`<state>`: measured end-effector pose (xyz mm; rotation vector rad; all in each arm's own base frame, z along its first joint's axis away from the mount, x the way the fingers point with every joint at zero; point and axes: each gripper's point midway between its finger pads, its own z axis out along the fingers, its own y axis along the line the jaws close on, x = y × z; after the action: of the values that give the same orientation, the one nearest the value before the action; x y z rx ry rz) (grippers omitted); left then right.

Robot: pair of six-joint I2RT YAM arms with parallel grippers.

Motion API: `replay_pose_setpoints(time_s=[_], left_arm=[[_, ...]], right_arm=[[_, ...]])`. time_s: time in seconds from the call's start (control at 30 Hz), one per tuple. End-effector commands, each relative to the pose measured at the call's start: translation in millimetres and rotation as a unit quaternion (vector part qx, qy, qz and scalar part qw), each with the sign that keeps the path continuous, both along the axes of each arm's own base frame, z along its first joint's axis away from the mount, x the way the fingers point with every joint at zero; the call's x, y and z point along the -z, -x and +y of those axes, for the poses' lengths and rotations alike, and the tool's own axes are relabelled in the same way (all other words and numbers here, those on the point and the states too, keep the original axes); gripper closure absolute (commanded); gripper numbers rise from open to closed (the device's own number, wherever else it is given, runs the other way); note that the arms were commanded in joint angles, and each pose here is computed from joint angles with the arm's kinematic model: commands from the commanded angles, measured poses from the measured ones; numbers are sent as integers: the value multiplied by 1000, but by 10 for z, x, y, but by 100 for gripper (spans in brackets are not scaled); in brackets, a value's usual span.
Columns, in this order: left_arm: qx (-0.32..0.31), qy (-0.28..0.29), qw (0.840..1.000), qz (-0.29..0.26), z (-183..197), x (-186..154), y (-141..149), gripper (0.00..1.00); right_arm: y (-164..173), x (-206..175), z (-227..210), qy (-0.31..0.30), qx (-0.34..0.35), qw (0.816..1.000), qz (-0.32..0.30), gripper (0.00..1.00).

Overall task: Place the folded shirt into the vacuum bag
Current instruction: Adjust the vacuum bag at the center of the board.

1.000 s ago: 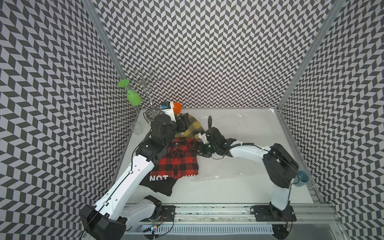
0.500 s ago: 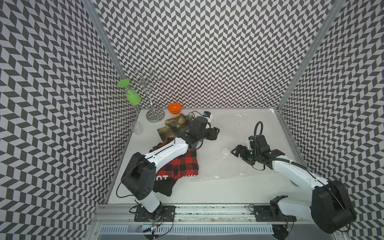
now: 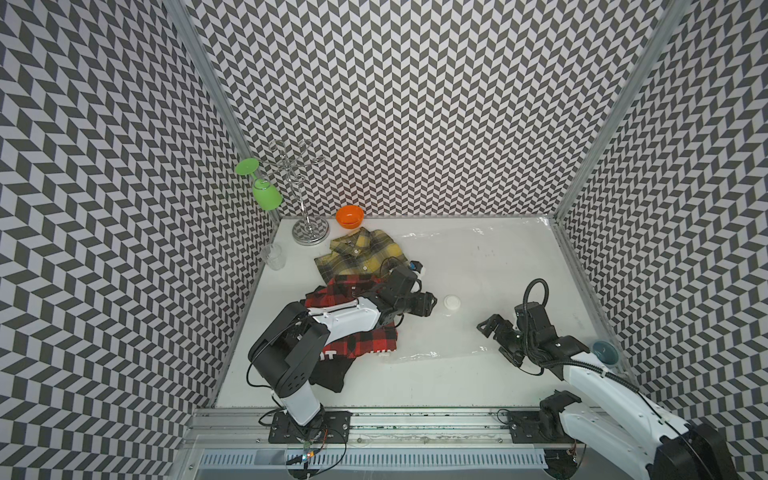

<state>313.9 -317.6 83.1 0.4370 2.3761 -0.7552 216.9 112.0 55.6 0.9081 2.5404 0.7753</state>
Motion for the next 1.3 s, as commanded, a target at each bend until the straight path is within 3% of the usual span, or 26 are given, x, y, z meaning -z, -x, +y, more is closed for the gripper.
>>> replay_pose_setpoints(time_s=[0.0,0.3,0.47,0.6,0.7,0.83,1.07,1.27], left_arm=[[10,41,999,-11,-102,-141,72,33],[21,18,999,16,-83,161,278,33],[17,12,1000,21,-50,239,291,33],[18,8,999,26,-90,279,266,33],[16,5,1000,27,-115,286,226,33],[15,-2,999,31,-130,331,201,33],[17,-15,998,51,-77,532,283,33],[59,9,994,91,-173,681,473,33]], right_arm=[[-135,43,-226,-1,97,995,-4,3],[-46,208,-311,-5,114,993,28,4],[-54,29,-303,-4,107,994,31,4],[121,25,-271,10,60,997,51,1],[309,172,-286,-2,77,993,87,0],[269,220,-327,-7,104,992,76,1],[-36,291,-330,-46,140,989,10,3],[-505,-182,-328,-80,144,974,-159,9]])
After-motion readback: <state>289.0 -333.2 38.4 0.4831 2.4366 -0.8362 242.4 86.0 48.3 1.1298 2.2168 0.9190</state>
